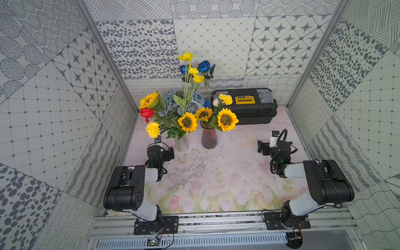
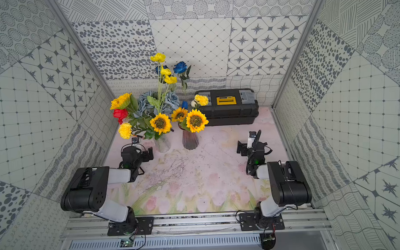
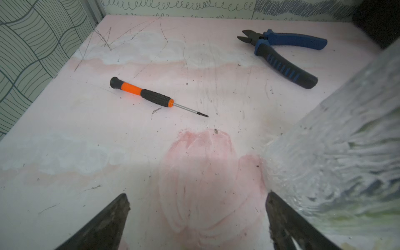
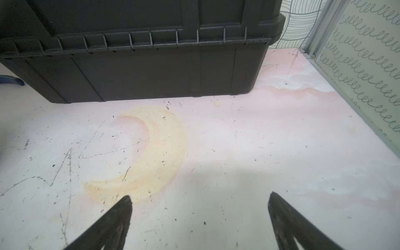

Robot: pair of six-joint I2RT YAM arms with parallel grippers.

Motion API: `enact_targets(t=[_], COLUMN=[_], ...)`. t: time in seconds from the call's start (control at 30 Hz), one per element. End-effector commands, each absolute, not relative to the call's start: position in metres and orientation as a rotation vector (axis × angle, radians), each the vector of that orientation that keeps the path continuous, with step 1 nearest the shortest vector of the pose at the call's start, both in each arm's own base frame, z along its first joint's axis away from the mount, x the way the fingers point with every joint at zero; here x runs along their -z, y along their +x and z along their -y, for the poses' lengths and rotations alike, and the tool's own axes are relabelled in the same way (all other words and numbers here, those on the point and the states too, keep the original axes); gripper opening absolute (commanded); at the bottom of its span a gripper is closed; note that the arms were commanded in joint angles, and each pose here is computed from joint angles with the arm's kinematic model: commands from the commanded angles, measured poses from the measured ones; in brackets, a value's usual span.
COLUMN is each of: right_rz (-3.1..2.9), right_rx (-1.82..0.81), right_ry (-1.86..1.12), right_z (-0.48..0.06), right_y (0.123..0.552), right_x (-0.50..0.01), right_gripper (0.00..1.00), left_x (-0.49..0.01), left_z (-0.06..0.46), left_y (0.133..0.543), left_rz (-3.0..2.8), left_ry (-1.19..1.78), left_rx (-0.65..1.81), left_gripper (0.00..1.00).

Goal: Pick out yellow flowers from the vase
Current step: Pick up the flower from the vase.

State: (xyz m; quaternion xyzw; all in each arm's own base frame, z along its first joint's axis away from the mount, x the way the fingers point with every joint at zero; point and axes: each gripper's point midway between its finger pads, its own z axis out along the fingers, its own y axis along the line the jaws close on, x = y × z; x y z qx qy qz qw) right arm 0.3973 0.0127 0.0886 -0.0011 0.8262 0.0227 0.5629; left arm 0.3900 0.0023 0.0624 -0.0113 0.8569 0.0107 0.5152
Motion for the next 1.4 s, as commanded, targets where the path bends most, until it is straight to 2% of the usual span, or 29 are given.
enact_targets(t=[0.0, 1.1, 1.37], right_rz=[-1.881, -1.88, -1.928], right_rx=[-0.045, -0.053, 0.029], right_ry=[-0.024, -0.02, 0.081], right_z=[-0.015, -0.015, 0.003], right_y=[0.407, 0.407, 0.414], right_x=[-0.105, -0.105, -0.129], right_gripper=[0.98, 0.98, 0.98], left_x=[-0.077, -0.077, -0.108], left_z=[-0.005, -0.004, -0.026], left_y=[0.399, 0.399, 0.383], left_rz=[-1.995, -1.994, -1.965], left_ry=[-0.013, -0.011, -0.129], left_rx=[-0.047, -0.053, -0.164], left_gripper=[0.98, 0.98, 0.98])
